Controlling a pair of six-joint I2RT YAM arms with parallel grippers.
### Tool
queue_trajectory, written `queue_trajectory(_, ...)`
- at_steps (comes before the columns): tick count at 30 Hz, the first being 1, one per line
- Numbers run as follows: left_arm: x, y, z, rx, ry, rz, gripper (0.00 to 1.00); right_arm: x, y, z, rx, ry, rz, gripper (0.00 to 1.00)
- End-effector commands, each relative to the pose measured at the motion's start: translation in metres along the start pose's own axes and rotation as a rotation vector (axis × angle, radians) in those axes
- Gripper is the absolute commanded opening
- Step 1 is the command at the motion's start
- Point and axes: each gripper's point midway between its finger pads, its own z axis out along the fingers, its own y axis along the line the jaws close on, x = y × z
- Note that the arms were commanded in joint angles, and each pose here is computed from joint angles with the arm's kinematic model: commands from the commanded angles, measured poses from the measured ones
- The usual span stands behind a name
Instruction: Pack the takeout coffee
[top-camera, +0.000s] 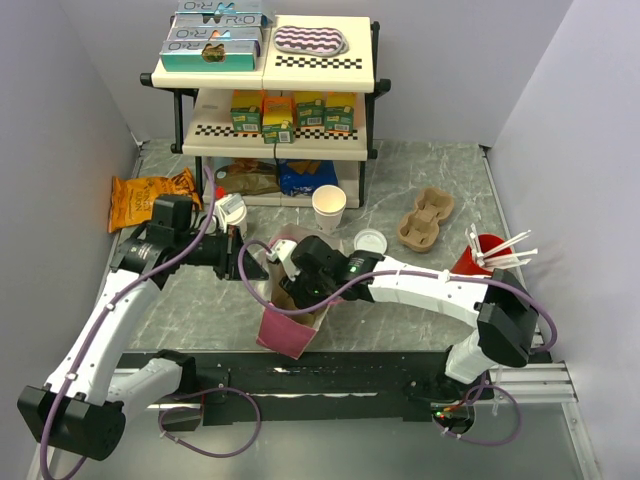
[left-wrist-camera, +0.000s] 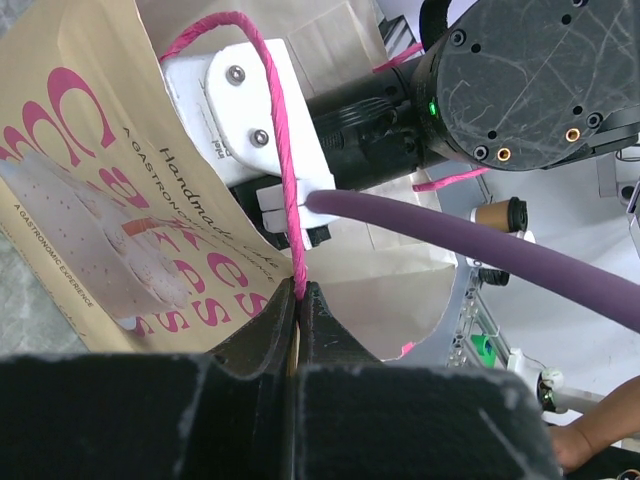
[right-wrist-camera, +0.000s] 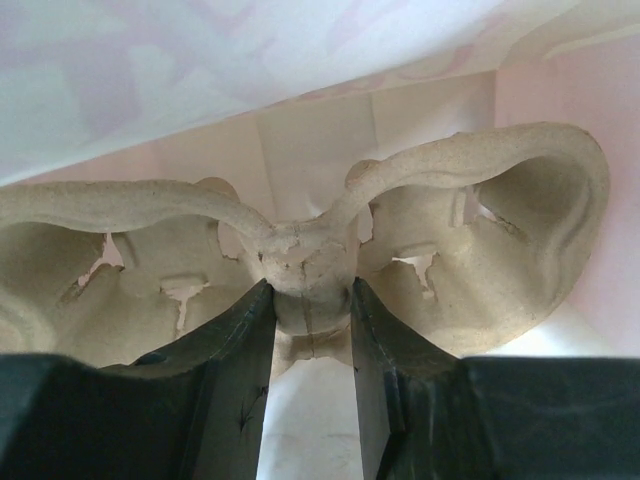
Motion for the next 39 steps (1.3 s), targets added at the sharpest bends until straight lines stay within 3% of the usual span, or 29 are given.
queue_trajectory(1,-0.014,-0.013,-0.005,0.022,-0.024,0.074,0.01,0.007,0.013,-0.009,-0.077,0.048,-0.013,0.43)
queue_trajectory(9,-0.038,-0.013,-0.015,-0.074,-0.042,0.194,0.01,-0.031,0.008,-0.058,-0.057,-0.07,-0.089,0.78)
queue_trajectory(17,-0.049,0.015,-0.017,-0.204,0.033,0.28,0.01,-0.067,0.011,-0.097,-0.086,-0.193,-0.119,0.84)
queue_trajectory(19,-0.058,0.018,-0.018,-0.232,0.028,0.304,0.01,-0.073,0.014,-0.103,-0.097,-0.214,-0.133,0.88)
queue_trajectory(21,-0.069,0.02,-0.018,-0.261,0.021,0.337,0.01,-0.077,0.014,-0.109,-0.1,-0.23,-0.142,1.0)
queue_trajectory(30,-0.099,0.017,-0.02,-0.341,0.006,0.482,0.01,-0.112,0.028,-0.169,-0.155,-0.416,-0.262,1.0)
queue_trajectory(33,-0.099,0.005,-0.012,-0.283,0.016,0.501,0.01,-0.123,0.031,-0.178,-0.157,-0.491,-0.283,1.0)
queue_trajectory(39,-0.104,-0.036,-0.003,-0.092,-0.003,0.496,0.01,-0.146,-0.015,-0.169,0.107,-0.545,-0.086,1.0)
